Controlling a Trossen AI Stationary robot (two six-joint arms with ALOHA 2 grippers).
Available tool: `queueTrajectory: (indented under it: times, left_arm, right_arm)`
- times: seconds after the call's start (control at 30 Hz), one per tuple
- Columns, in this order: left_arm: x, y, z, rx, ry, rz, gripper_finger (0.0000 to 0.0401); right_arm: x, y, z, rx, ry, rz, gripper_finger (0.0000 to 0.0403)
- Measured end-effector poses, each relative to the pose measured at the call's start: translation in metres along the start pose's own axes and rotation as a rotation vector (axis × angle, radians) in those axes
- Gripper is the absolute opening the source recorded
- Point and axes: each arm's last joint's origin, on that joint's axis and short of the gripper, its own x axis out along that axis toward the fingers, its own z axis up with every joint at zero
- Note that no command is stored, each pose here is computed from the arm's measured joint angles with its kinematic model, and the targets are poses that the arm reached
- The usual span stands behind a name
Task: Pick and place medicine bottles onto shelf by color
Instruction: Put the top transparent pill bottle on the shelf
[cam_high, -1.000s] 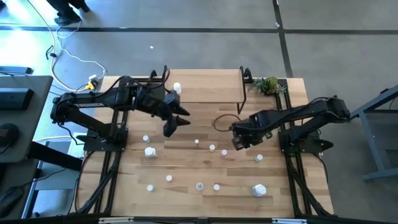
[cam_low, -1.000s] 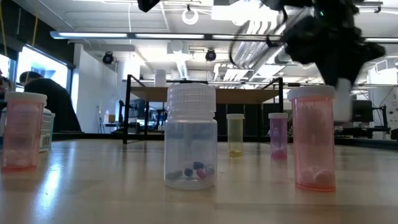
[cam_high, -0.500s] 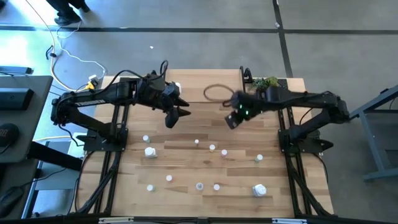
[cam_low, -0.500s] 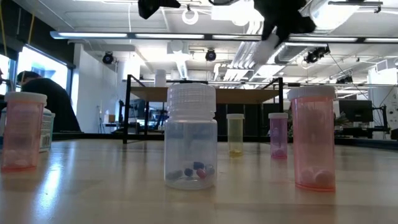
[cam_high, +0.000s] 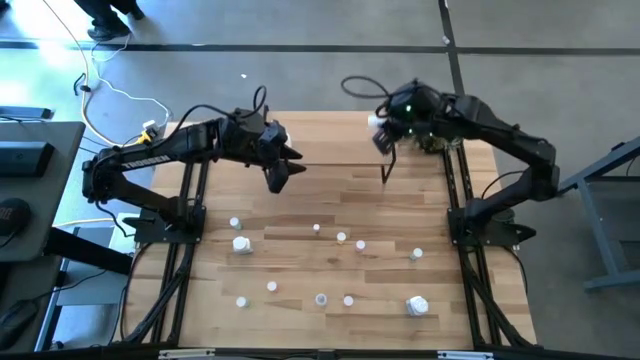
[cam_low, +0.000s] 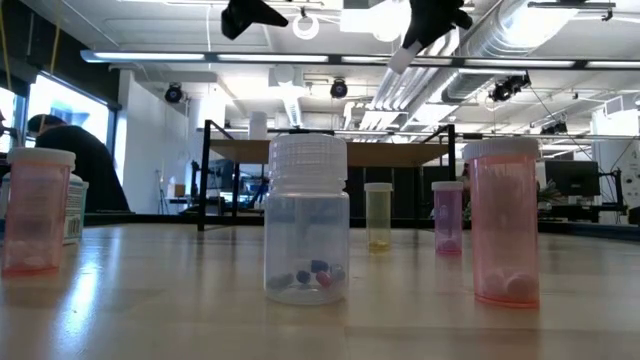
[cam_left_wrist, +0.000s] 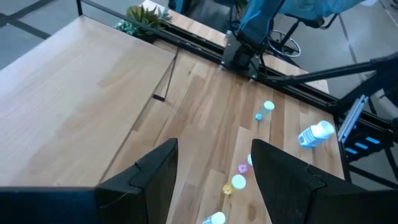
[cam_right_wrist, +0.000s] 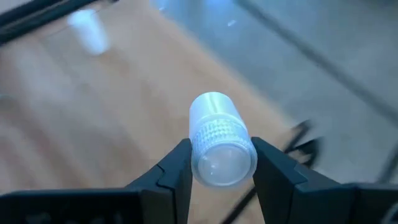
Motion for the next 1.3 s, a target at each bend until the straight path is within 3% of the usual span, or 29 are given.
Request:
queueTrajectory:
  times: [0.13, 0.37, 0.53, 0.9, 1.3]
  left_arm:
    - [0.000, 0.003, 0.001, -0.007, -0.004, 0.011, 0.0196]
    - [-0.001, 0.006, 0.000, -0.016, 0.008, 0.023, 0.0196]
    - [-0.001, 0.007, -0.003, -0.039, 0.043, 0.032, 0.0196]
    - [-0.001, 0.007, -0.004, -0.048, 0.055, 0.035, 0.0196]
    - [-0.001, 0.007, -0.005, -0.049, 0.060, 0.020, 0.0196]
  right_arm:
    - [0.012, -0.011, 0.007, -0.069, 0.017, -0.031, 0.0119]
    - [0.051, -0.011, -0.002, -0.127, 0.298, -0.017, 0.0119]
    - [0.069, -0.003, -0.005, -0.182, 0.422, 0.012, 0.0119]
    - [0.099, 0.010, -0.015, -0.245, 0.588, 0.098, 0.0119]
    - [0.107, 0.015, -0.018, -0.271, 0.630, 0.090, 0.0119]
